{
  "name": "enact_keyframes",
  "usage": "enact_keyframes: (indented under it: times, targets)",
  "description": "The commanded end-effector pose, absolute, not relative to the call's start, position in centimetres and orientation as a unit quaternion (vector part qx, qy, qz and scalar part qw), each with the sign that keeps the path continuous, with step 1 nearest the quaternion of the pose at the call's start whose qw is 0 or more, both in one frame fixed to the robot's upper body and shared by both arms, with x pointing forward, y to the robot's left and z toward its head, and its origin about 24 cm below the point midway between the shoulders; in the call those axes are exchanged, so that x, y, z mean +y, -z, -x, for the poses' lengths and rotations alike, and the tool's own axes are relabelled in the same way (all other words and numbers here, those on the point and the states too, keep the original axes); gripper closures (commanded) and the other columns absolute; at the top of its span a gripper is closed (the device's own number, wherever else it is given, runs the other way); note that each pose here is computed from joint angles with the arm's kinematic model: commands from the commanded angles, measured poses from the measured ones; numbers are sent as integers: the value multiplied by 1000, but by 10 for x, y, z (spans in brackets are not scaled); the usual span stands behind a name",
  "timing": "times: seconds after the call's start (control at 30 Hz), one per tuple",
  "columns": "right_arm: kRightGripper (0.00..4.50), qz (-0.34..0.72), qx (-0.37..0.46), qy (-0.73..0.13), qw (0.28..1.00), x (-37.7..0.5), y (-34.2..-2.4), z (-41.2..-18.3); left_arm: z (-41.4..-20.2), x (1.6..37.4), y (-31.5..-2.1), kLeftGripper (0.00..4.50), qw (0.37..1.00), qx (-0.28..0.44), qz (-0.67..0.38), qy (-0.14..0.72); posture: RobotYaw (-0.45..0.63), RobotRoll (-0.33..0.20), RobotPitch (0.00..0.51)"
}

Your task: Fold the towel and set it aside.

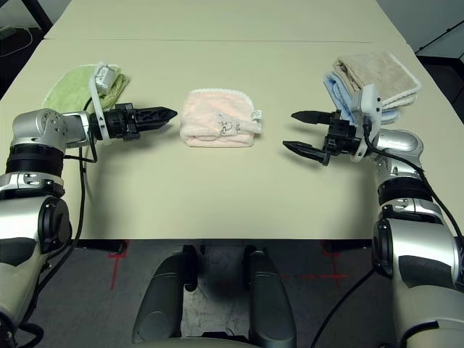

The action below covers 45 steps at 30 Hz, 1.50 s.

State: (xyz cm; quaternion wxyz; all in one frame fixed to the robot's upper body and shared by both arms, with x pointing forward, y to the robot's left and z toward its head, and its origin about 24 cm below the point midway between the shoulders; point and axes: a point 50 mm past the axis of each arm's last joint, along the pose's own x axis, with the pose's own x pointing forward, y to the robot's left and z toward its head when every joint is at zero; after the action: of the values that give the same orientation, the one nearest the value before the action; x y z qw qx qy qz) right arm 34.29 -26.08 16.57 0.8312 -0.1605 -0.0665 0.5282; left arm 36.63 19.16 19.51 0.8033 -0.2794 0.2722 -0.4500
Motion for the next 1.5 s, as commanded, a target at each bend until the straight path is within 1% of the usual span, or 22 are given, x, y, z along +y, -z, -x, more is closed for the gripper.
enact_keyframes:
  times: [0.03,0.2,0.37,0.43,0.53,0.67,0.83,1.03,1.13,1.47,1.5]
  targets:
    - [44,165,-68,-531,828,-260,-166,-342,-370,185,-189,50,803,289,279,441,9,0,218]
    - [44,165,-72,-532,827,-259,-167,-342,-377,178,-183,50,810,294,270,430,2,0,217]
    - [44,167,-75,-531,827,-259,-168,-342,-378,176,-168,50,817,325,226,419,3,0,216]
    - [44,167,-75,-532,827,-258,-168,-342,-379,174,-166,50,817,327,227,417,4,0,216]
    - [44,167,-75,-533,826,-257,-167,-342,-382,169,-169,50,821,315,232,416,4,0,216]
    - [44,170,-72,-533,826,-257,-166,-342,-386,161,-178,50,817,293,265,419,2,0,214]
    - [44,173,-71,-532,826,-257,-166,-342,-387,153,-182,50,807,293,284,428,-1,0,213]
    - [44,176,-71,-530,827,-257,-166,-342,-387,145,-184,50,800,294,282,441,-3,0,209]
    - [0,177,-71,-529,827,-257,-165,-342,-387,144,-184,636,798,295,283,443,-3,0,209]
    - [0,179,-74,-528,827,-255,-166,-344,-385,146,-177,4442,797,310,276,438,7,0,200]
    - [0,179,-74,-528,827,-255,-166,-344,-385,146,-177,4476,797,310,277,437,7,0,200]
